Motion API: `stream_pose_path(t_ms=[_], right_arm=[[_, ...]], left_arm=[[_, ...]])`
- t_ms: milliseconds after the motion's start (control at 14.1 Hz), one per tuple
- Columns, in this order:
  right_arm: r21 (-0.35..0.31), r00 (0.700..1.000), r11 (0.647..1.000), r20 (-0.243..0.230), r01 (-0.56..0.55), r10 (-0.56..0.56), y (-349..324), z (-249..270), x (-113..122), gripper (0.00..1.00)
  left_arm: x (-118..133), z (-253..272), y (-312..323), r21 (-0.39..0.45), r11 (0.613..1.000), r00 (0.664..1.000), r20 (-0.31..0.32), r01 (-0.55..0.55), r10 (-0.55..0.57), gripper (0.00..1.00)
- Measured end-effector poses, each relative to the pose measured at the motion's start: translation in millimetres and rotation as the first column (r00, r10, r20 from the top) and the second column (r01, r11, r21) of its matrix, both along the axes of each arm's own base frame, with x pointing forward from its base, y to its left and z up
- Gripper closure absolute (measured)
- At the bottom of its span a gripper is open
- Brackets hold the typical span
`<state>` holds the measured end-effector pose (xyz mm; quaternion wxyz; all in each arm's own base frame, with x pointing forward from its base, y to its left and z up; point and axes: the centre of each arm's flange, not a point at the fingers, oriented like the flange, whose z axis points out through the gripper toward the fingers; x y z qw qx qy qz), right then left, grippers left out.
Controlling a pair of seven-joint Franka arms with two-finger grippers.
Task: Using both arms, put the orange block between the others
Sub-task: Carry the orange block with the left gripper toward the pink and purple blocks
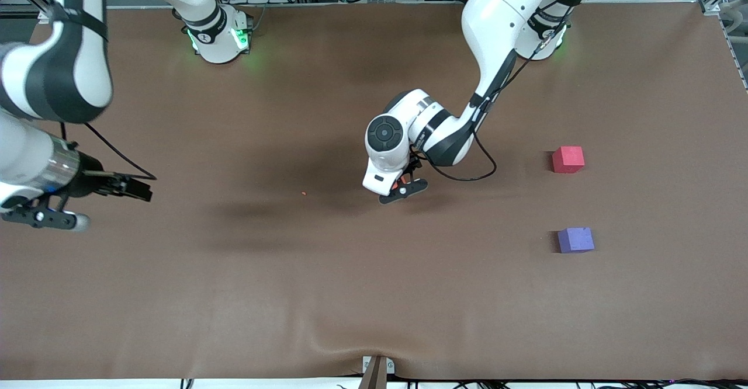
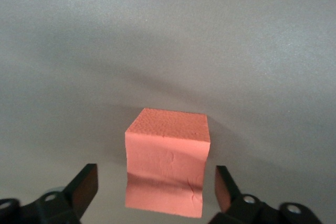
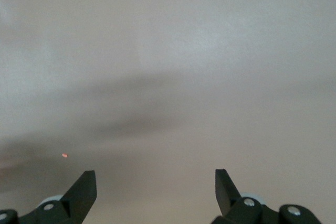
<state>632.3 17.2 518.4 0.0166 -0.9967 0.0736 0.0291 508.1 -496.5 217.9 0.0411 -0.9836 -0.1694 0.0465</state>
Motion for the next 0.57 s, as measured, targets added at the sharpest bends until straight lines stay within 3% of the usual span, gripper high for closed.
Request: stream_pose_path(t_ms=[71,354,566], right_arm=[[-0.006,1.000,1.000,-0.005,-0.010,0.010,-7.8,11.6,-6.7,0.00],[-0.082,0.997,0.994,0.012,-0.069,0.070,-21.9,81.7,-48.4,0.00],[-0.070,0.996,0.994,0.013,-0.084,0.085,-18.1,113.6,-74.1,0.00]], left_arm=[[0.8,-3.8,0.8,-0.003,1.000,1.000,0.003,-0.002,0.002,0.04],[2.0,-16.3,1.5,-0.008,1.000,1.000,0.005,-0.005,0.005,0.43],[4.1,-14.7,2.4,-0.011,1.000,1.000,0.008,-0.007,0.007,0.48]])
